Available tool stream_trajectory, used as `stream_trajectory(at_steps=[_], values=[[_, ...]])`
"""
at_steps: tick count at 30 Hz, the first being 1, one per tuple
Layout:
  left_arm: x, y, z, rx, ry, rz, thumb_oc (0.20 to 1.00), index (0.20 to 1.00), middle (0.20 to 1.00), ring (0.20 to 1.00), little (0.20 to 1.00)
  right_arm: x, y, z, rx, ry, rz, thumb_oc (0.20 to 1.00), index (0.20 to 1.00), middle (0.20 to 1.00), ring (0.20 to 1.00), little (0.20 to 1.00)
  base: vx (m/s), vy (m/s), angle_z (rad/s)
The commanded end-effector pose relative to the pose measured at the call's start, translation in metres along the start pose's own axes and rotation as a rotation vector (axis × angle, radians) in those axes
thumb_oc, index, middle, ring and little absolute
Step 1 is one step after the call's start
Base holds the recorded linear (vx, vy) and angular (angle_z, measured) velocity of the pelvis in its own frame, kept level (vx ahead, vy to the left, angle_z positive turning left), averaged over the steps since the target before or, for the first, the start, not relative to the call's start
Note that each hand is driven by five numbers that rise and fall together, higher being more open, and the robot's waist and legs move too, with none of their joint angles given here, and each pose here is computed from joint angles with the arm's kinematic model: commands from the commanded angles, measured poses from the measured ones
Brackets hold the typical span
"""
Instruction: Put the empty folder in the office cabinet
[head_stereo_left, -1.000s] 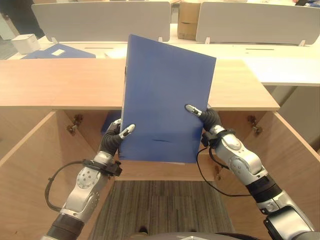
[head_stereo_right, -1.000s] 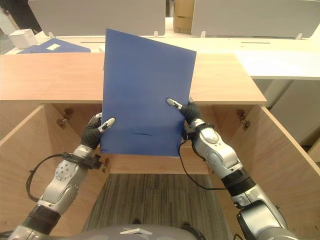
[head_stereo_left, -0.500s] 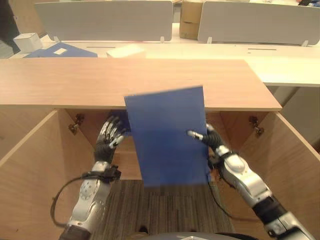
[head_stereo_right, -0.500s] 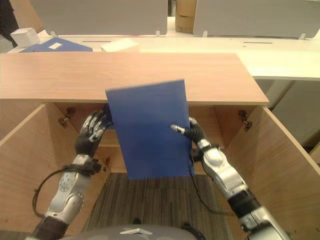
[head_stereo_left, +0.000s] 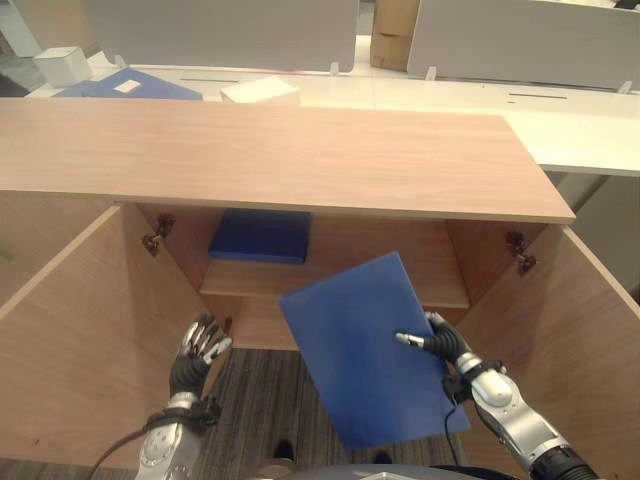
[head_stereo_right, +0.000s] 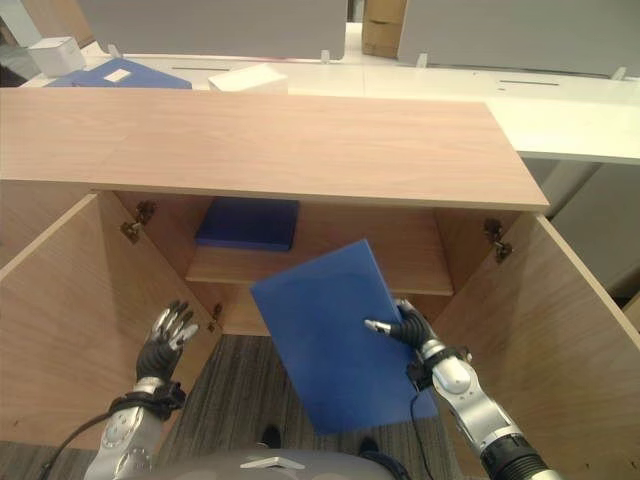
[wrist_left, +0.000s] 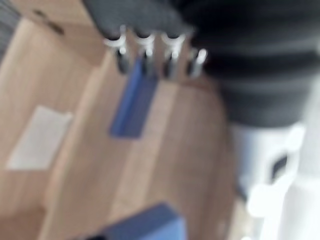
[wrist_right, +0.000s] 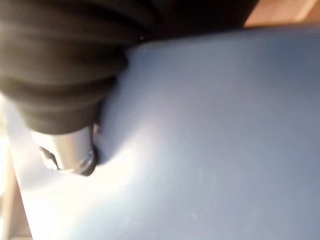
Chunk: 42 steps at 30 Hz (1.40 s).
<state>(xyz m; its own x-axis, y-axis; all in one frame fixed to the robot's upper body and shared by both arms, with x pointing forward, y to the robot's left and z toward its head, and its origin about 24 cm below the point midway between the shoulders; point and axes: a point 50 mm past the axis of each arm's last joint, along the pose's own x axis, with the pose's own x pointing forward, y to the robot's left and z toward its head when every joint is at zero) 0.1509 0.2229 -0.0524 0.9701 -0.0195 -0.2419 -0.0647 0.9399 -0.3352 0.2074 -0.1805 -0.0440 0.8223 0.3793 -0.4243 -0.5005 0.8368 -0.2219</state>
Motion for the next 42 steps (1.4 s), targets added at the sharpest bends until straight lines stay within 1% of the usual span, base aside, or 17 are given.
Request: stream_trajectory(at_steps=[1,4,5,7,9,13,14,23,29,34,37,42], values=[[0.001,0.021,0.005,0.068,0.017,0.056,1.000,1.000,1.000,1.000,1.000,0.005,-0.004,0.005,-0.044,-0.037,-0.005,0.200,0.200,0.200,0.200,0.200,-0.04,0.008,0.06],[-0.020,0.034,-0.034,-0.041,0.191,0.121,1.000,1.000,1.000,1.000,1.000,0.001,0.002,-0.025,0.011,0.089,-0.032,0.200,0.200,0.200,0.200,0.200,-0.01,0.005,0.07],[-0.030,0.038,-0.050,-0.017,0.263,0.136,1.000,1.000,1.000,1.000,1.000,-0.002,0.003,-0.038,0.049,0.132,-0.047,0.200,0.200,0.200,0.200,0.200,0.01,-0.001,0.04],[-0.042,0.038,-0.072,-0.078,0.368,0.140,1.000,1.000,1.000,1.000,1.000,-0.006,0.003,-0.056,0.096,0.203,-0.068,0.200,0.200,0.200,0.200,0.200,0.02,-0.002,0.05],[-0.051,0.038,-0.087,-0.082,0.439,0.155,1.000,1.000,1.000,1.000,1.000,-0.010,0.003,-0.068,0.139,0.240,-0.092,0.200,0.200,0.200,0.200,0.200,0.01,0.004,0.09],[-0.054,0.039,-0.099,-0.081,0.532,0.193,1.000,1.000,1.000,1.000,1.000,-0.011,0.004,-0.075,0.202,0.261,-0.130,0.200,0.200,0.200,0.200,0.200,0.00,0.011,0.01],[-0.052,0.039,-0.104,-0.050,0.599,0.189,1.000,1.000,1.000,1.000,1.000,-0.009,0.006,-0.075,0.220,0.258,-0.128,0.200,0.200,0.200,0.200,0.200,0.00,0.036,-0.01],[-0.036,0.029,-0.106,-0.036,0.637,0.133,1.000,1.000,1.000,1.000,1.000,0.005,0.016,-0.057,0.128,0.193,-0.006,0.200,0.200,0.200,0.200,0.200,0.04,0.110,-0.02],[-0.029,0.029,-0.105,-0.005,0.679,0.116,1.000,1.000,1.000,1.000,1.000,0.019,0.009,-0.041,0.145,0.157,-0.042,0.200,0.200,0.200,0.200,0.200,0.01,0.171,-0.02],[-0.021,0.027,-0.101,0.002,0.653,0.127,1.000,1.000,1.000,1.000,1.000,0.028,0.001,-0.031,0.155,0.129,-0.075,0.200,0.200,0.200,0.200,0.200,0.02,0.136,-0.09],[-0.015,0.029,-0.095,0.037,0.645,0.109,1.000,1.000,1.000,1.000,1.000,0.028,-0.003,-0.030,0.160,0.124,-0.094,0.200,0.200,0.200,0.200,0.200,0.18,-0.003,0.03],[-0.017,0.031,-0.094,0.072,0.657,0.097,1.000,1.000,1.000,1.000,1.000,0.021,-0.008,-0.039,0.174,0.151,-0.123,0.200,0.200,0.200,0.200,0.200,0.22,-0.041,0.36]])
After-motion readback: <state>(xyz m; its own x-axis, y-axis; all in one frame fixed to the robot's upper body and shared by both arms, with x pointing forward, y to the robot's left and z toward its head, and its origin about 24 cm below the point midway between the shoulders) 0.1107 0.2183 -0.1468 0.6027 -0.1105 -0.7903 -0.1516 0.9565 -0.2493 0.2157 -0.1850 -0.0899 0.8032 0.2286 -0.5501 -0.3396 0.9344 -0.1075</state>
